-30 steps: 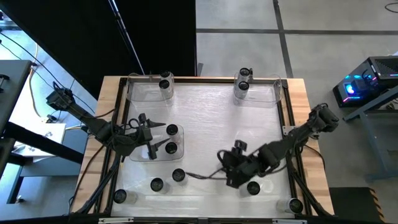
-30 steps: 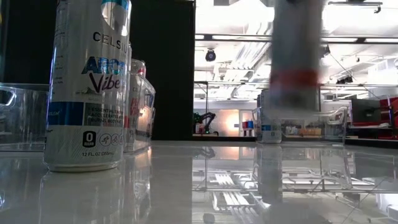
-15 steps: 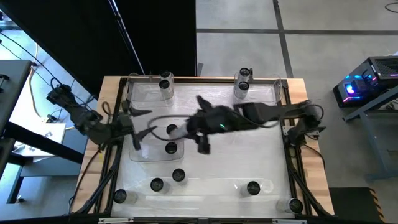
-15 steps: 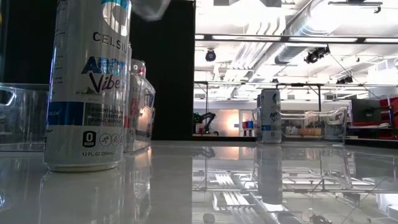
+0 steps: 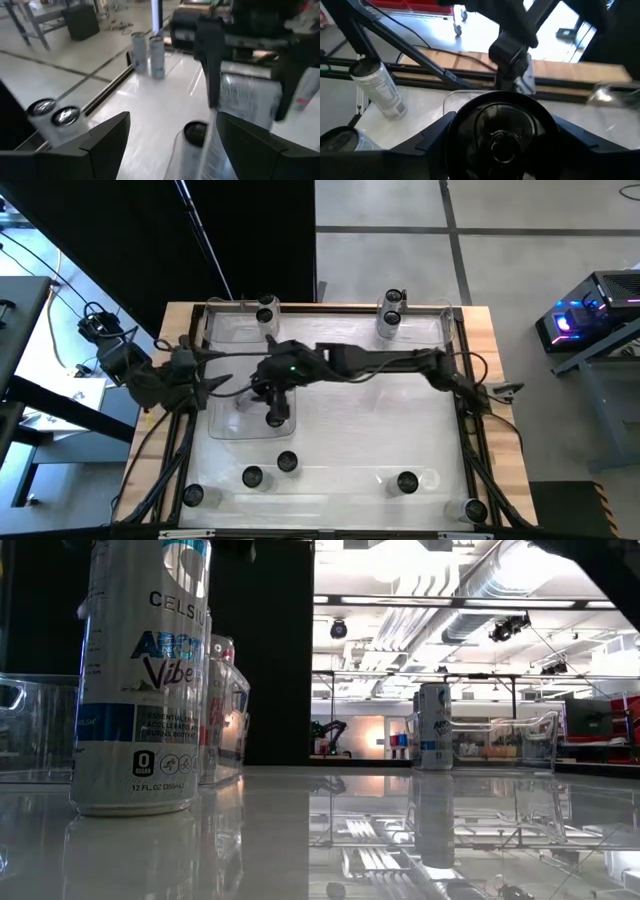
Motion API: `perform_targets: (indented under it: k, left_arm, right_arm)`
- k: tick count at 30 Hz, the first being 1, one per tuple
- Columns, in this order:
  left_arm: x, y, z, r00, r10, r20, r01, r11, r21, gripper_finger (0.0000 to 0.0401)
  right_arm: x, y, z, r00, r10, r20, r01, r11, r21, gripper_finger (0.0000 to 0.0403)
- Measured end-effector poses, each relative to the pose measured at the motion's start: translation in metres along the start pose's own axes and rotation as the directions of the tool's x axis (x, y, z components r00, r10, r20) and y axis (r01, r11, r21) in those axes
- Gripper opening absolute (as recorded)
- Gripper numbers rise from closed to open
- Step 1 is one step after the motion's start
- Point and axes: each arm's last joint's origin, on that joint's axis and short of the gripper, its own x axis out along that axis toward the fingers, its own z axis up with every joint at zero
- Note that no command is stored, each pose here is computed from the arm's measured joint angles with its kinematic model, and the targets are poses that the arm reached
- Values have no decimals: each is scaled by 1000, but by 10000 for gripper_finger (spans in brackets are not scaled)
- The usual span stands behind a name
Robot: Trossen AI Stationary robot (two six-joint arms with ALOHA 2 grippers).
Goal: Sort soda cans
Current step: Put the white-pink can into the bottom transparent bin
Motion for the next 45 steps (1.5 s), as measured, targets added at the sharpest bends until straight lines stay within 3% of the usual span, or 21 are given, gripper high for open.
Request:
perform_targets:
  k: [7, 15, 21, 29, 37, 45]
  left_arm:
    - [5, -7, -12, 994, -36, -106, 44, 996, 76, 289]
    - [28, -39, -59, 966, -57, -251, 108, 975, 195, 289]
    - [36, -53, -86, 984, -15, -179, 50, 979, 197, 289]
    - [43, -50, -109, 994, 82, -72, -70, 984, 161, 289]
    - [48, -52, -107, 993, 118, -5, -116, 985, 125, 289]
    - [57, -59, -95, 997, 69, -14, -67, 989, 135, 289]
  right_arm:
    - [35, -7, -27, 998, -10, -55, 12, 1000, 27, 238]
    - [41, -10, -33, 995, -48, -86, 51, 998, 30, 238]
    - [39, -21, -34, 994, -65, -90, 72, 994, 79, 238]
    - [39, -27, -30, 997, -55, -46, 60, 993, 104, 238]
    - [38, -27, -30, 999, -27, -38, 30, 995, 90, 238]
    - [38, -24, -29, 999, 4, -37, -2, 997, 78, 238]
